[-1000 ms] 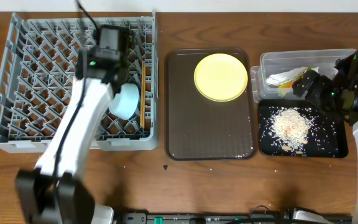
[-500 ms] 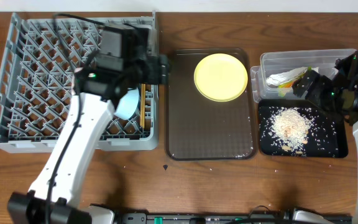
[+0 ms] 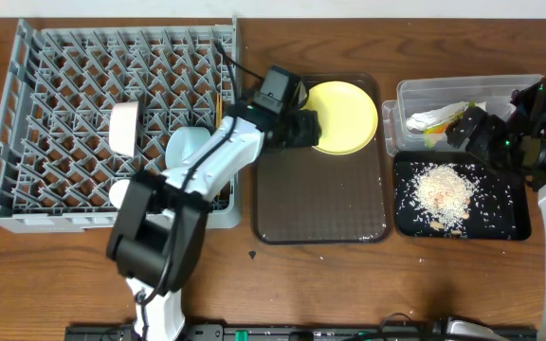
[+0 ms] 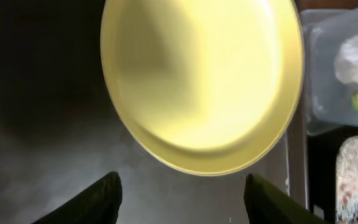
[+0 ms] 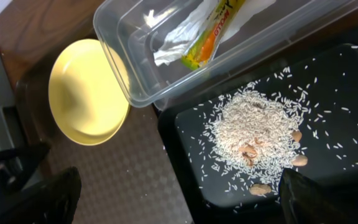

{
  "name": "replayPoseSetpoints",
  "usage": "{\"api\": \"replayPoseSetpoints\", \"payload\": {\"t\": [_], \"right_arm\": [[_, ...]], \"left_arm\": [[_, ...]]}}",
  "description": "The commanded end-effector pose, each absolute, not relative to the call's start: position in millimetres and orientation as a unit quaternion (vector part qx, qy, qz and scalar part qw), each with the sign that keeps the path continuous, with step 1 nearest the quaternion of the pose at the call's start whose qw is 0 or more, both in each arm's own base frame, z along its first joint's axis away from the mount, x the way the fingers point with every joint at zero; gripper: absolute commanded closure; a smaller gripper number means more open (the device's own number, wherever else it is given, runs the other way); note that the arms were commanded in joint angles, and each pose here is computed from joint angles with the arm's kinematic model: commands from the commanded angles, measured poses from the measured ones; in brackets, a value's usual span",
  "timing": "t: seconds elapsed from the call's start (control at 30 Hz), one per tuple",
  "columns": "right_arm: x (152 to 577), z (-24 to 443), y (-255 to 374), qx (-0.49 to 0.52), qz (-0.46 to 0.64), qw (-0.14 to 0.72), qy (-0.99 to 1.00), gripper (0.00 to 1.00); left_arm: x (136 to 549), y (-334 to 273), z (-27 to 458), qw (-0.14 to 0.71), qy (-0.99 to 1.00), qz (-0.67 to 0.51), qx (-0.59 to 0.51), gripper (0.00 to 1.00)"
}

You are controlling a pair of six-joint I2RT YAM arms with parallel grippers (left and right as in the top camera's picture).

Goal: Sort waste into correct bins and load items into the dishwasher

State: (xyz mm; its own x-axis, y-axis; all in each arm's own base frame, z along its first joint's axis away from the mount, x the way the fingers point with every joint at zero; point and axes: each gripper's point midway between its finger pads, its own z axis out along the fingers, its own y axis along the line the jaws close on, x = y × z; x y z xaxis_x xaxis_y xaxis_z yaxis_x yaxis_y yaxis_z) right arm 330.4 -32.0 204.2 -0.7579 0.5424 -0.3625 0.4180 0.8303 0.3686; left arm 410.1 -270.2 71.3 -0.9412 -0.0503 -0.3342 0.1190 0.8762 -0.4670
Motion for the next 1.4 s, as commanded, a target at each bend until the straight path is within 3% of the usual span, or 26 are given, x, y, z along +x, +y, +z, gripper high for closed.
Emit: {"api": "replayPoseSetpoints", "payload": {"t": [0.0,0.23,0.4,0.5,0.77,0.9,1.1,1.2,1.3,1.37], "right_arm": [[332.2,206.2,-33.5,0.261,0.134,0.235,0.927,0.01],[332.2,206.2,-33.5,0.261,0.134,0.235,0.927,0.01],[332.2,206.2,-33.5,0.261,0.134,0.235,0.927,0.01],[332.2,206.2,-33.5,0.261,0.134,0.235,0.927,0.01],[332.2,206.2,-33.5,0.261,0.134,0.235,0.927,0.01],[332.2,206.2,-33.5,0.261,0.134,0.235,0.927,0.01],[338.4,210.2,-32.6,0.257,0.142,0.248,0.923,0.01],[343.3,216.1,-12.2,0.235,0.2,0.246,0.919,0.01],[342.0,215.7,24.1,0.185,0.259,0.225,0.921,0.19],[336.5,204.6,48.0,0.157,0.265,0.203,0.929,0.25]], "left_arm": [[412.5,-269.6,35.2,0.138,0.96,-0.241,-0.037,0.37],[410.2,-268.7,-2.8,0.107,0.965,-0.23,-0.066,0.45],[404.7,-263.2,-11.9,0.094,0.97,-0.214,-0.07,0.72],[398.6,-255.2,-16.5,0.083,0.974,-0.195,-0.075,0.8],[381.7,-240.2,-14.0,0.053,0.982,-0.17,-0.057,0.8],[372.2,-233.6,-4.3,0.04,0.985,-0.161,-0.05,0.74],[356.8,-216.6,25.3,0.04,0.99,-0.129,-0.024,0.69],[354.0,-200.1,45.8,0.06,0.993,-0.095,-0.02,0.69],[350.6,-198.1,72.1,0.079,0.992,-0.103,-0.008,0.69],[349.4,-197.8,89.9,0.095,0.989,-0.111,-0.007,0.62]]}}
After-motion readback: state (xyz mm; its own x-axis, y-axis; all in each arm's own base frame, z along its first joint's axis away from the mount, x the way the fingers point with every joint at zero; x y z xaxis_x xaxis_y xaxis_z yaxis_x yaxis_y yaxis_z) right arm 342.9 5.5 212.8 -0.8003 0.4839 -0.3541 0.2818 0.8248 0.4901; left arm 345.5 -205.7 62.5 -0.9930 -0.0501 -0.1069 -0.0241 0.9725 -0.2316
